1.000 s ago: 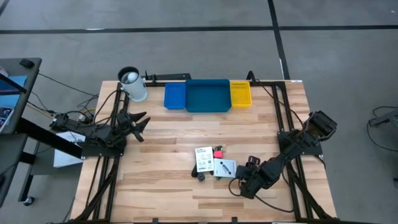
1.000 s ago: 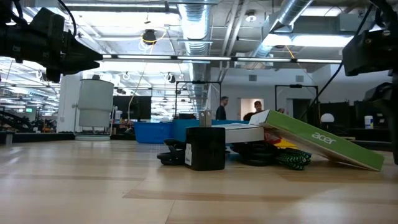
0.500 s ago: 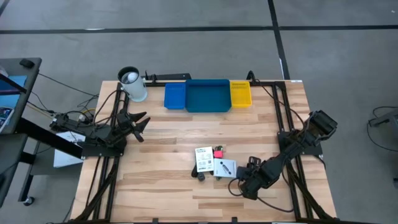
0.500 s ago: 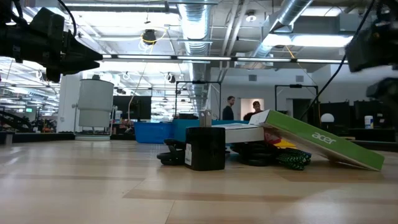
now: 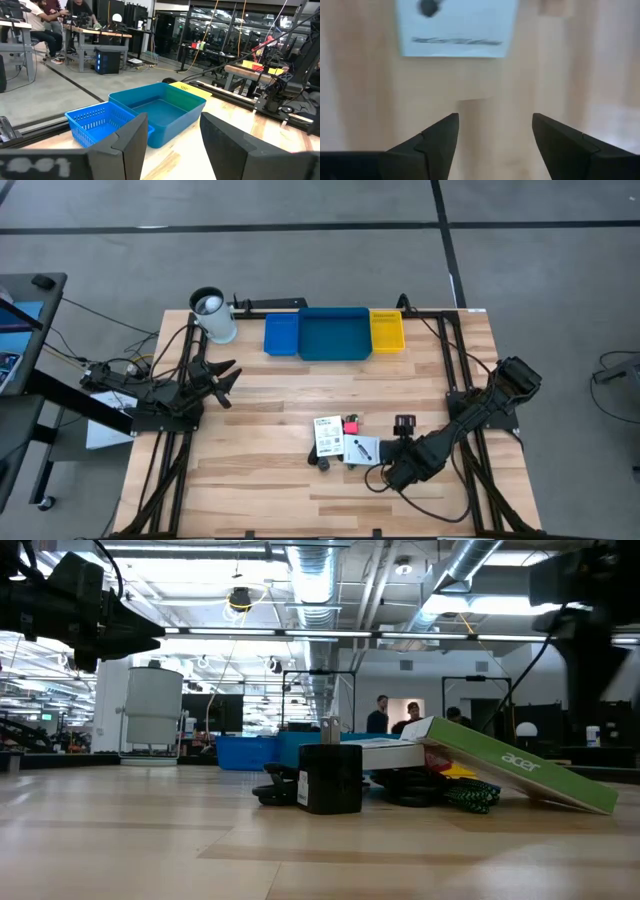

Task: Pick and place items into bin
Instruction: Put the pink charger adapter into the yellow basket

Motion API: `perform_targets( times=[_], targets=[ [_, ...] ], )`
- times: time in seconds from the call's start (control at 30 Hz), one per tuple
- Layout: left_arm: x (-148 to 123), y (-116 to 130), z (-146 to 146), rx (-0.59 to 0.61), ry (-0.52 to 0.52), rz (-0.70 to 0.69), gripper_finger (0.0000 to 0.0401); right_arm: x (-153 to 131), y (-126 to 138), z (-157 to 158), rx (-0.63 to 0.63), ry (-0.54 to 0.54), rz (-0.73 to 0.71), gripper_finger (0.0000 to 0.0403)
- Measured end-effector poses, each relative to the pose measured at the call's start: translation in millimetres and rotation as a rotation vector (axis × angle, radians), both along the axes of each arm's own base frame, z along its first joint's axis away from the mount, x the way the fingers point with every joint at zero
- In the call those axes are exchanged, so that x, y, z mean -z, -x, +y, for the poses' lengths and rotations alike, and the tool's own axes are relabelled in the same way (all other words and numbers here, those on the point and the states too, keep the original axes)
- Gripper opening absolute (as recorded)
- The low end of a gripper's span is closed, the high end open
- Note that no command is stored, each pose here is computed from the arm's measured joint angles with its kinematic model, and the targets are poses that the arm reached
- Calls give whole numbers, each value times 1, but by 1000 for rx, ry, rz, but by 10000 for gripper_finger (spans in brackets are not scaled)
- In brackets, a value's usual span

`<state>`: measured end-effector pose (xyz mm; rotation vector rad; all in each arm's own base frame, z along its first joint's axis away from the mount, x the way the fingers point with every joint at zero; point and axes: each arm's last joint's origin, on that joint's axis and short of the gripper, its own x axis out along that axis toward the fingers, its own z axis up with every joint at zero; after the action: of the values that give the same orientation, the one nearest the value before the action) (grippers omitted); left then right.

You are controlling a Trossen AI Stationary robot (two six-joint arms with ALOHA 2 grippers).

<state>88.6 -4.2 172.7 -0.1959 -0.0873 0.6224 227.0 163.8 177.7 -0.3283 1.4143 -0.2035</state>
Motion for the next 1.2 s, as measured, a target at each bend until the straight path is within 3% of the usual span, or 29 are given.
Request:
perform_targets(
  times=[0.3,0.7,0.83,0.93,1.03,1.2],
  targets=[
    [0,0,0,0,0,0,171,-3,-13,-29,-130,135,90,248],
    [0,0,0,1,0,0,171,-15,-33,-108,-7,247,187,248],
    [0,0,0,0,0,0,171,-34,-28,-139,55,202,178,248],
    [0,0,0,1,0,0,171,-55,-20,-159,109,133,90,248],
    [0,0,0,0,0,-1,171,-83,-9,-176,168,47,-95,248],
    [0,0,0,0,0,0,171,-137,14,-191,151,-125,-616,248]
  ],
)
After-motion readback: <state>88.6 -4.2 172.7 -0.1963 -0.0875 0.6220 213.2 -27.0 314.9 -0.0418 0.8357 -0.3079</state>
